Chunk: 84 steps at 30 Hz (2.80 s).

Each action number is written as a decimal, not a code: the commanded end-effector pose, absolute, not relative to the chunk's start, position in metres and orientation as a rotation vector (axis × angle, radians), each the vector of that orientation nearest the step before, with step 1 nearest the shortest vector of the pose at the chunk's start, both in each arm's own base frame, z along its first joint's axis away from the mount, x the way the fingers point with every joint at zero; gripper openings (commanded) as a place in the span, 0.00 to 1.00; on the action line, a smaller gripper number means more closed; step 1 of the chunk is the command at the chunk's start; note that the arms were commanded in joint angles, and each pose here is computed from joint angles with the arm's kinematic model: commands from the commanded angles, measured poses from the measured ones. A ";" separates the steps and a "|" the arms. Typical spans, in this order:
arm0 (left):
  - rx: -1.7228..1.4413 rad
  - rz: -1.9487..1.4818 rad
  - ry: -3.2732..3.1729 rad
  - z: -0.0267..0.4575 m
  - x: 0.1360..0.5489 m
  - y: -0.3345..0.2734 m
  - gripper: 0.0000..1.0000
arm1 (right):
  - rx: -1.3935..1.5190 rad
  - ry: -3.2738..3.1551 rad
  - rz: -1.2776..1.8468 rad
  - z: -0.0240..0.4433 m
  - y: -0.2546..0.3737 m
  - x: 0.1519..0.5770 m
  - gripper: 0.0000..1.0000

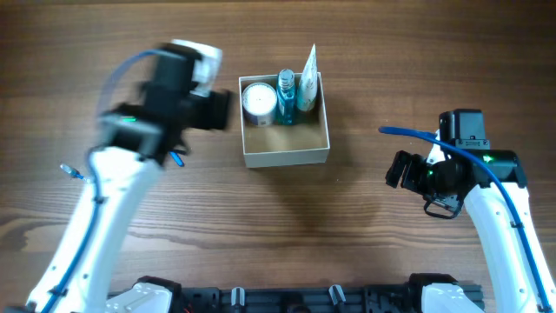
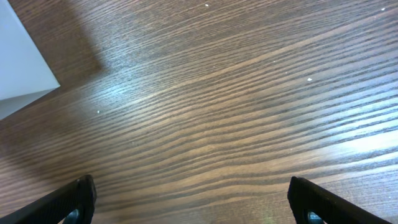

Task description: Pack container

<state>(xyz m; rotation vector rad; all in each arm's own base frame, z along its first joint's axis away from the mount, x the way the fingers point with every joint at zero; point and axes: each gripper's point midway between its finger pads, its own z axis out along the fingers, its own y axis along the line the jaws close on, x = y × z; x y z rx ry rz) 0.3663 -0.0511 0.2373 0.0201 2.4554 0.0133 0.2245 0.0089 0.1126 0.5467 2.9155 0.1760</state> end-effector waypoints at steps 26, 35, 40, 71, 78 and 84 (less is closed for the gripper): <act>-1.026 -0.193 3.081 -0.018 0.339 0.021 0.91 | 0.527 2.923 0.187 0.111 0.011 0.224 1.00; -1.032 -0.187 3.103 -0.017 0.334 0.019 0.17 | 0.528 2.923 0.187 0.111 0.011 0.224 1.00; -1.033 -0.187 3.103 -0.017 0.334 0.019 0.08 | 0.528 2.923 0.187 0.111 0.011 0.224 1.00; 1.114 -0.229 2.531 0.161 0.333 -0.233 0.04 | 0.498 2.917 0.187 0.112 0.011 0.227 1.00; 1.151 -0.160 2.659 0.110 0.338 -0.229 0.27 | 0.498 2.917 0.187 0.112 0.011 0.227 1.00; 1.029 -0.131 2.657 0.135 0.339 -0.222 0.72 | 0.497 2.917 0.187 0.112 0.011 0.227 1.00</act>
